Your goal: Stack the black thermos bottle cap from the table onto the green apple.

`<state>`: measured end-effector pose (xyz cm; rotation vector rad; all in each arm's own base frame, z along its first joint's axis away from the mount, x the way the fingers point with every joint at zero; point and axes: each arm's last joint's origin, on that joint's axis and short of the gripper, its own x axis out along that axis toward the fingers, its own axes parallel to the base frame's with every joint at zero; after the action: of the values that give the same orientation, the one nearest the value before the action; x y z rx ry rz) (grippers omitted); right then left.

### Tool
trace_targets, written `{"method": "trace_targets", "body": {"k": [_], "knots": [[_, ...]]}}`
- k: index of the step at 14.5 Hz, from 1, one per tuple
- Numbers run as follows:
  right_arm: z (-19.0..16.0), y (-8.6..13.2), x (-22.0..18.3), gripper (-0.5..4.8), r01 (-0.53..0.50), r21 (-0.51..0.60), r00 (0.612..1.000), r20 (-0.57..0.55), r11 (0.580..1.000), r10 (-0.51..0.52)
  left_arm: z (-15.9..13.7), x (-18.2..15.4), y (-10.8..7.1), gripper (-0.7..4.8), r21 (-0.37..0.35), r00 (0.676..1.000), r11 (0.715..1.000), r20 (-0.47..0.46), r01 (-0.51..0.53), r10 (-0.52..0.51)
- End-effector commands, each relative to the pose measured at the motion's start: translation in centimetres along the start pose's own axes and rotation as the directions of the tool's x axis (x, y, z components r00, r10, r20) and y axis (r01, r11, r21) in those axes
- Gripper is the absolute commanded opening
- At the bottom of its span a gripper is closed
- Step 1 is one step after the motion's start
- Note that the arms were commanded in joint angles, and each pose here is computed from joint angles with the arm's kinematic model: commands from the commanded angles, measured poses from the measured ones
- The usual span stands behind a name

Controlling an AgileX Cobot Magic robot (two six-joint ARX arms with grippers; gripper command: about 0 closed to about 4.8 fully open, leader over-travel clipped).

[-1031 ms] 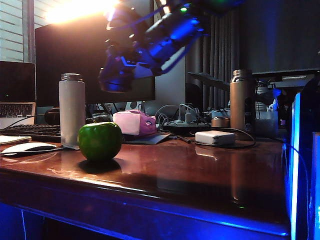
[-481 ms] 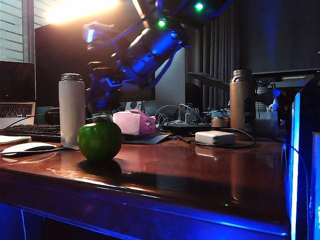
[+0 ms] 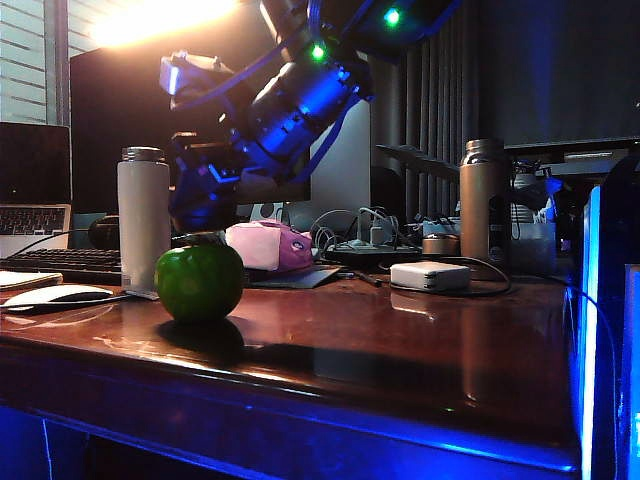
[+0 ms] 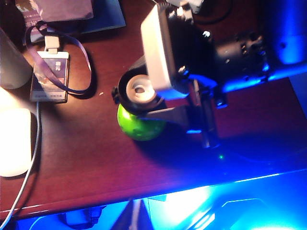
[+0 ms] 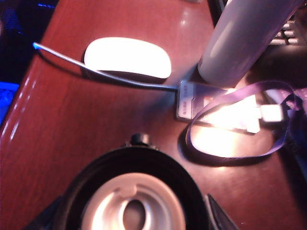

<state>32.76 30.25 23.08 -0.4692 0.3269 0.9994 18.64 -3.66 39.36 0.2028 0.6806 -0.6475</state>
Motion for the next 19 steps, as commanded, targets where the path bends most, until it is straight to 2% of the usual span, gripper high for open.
{"method": "trace_targets", "body": {"k": [1, 6, 13, 19], "knots": [[-0.2, 0.7, 0.8, 2.75, -0.015, -0.009, 1.000, -0.004, 1.000, 0.015, 0.1, -0.2, -0.1, -0.03, 0.006, 1.000, 1.000, 0.012, 0.001, -0.001], [-0.8, 0.5, 1.2, 2.75, 0.053, -0.008, 0.997, -0.051, 0.999, -0.053, 0.1, -0.2, -0.1, -0.03, 0.006, 1.000, 1.000, 0.012, 0.001, -0.001], [-1.3, 0.5, 1.1, 2.75, 0.030, 0.005, 0.994, -0.103, 1.000, -0.029, 0.1, -0.2, -0.1, -0.03, 0.006, 1.000, 1.000, 0.012, 0.001, -0.001], [-1.2, 0.1, 0.6, 2.74, 0.036, 0.010, 0.994, -0.101, 0.999, -0.035, 0.1, -0.2, -0.1, -0.03, 0.005, 1.000, 1.000, 0.012, 0.001, -0.001]]}}
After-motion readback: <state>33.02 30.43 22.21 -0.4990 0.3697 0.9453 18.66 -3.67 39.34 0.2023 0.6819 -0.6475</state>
